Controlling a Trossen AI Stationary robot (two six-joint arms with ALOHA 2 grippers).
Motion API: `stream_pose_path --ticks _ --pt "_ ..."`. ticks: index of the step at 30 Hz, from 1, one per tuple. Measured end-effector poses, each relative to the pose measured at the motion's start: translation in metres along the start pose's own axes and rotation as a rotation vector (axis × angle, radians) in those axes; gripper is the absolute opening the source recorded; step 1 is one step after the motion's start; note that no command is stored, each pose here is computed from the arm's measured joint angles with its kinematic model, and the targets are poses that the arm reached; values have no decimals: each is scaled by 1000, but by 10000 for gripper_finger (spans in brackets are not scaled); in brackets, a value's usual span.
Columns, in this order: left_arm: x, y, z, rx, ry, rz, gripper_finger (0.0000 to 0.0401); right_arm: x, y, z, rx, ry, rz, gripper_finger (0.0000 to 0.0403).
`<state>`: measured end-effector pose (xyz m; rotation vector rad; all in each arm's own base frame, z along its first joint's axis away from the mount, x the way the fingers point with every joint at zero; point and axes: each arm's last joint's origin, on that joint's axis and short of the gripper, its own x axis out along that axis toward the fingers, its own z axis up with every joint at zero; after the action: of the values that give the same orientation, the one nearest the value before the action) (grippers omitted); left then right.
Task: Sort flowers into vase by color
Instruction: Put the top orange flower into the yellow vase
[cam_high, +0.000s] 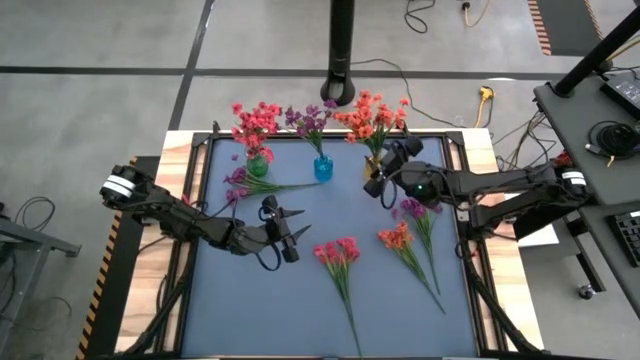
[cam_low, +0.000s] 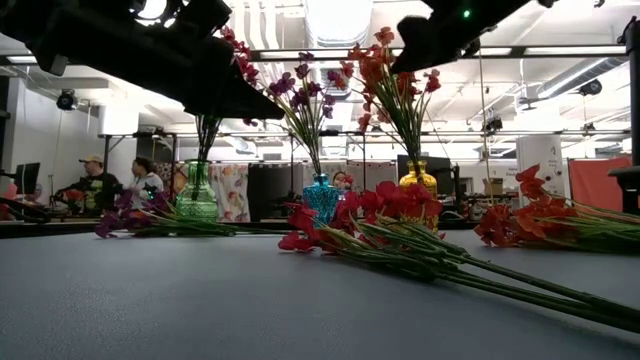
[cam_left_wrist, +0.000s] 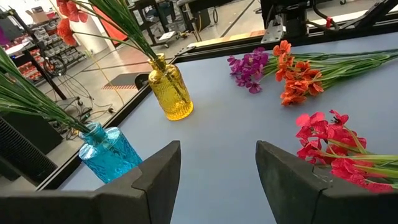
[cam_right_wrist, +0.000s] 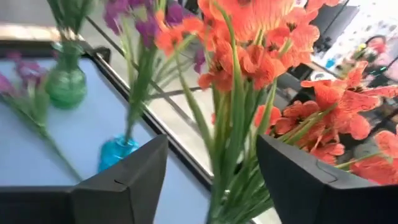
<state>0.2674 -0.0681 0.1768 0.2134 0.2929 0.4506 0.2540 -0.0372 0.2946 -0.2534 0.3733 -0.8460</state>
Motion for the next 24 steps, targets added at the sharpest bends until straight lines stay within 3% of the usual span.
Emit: stream_pose_path --ticks 6,10,14,24 --pt "0 0 0 2 0 1 192 16 0 -5 -25 24 -33 289" --pt "0 1 0 7 0 3 192 27 -3 -6 -9 14 -56 290" --pt "1 1 0 6 2 7 192 34 -7 -4 28 -18 -5 268" --pt "2 2 0 6 2 9 192 45 -18 -7 65 -3 -6 184"
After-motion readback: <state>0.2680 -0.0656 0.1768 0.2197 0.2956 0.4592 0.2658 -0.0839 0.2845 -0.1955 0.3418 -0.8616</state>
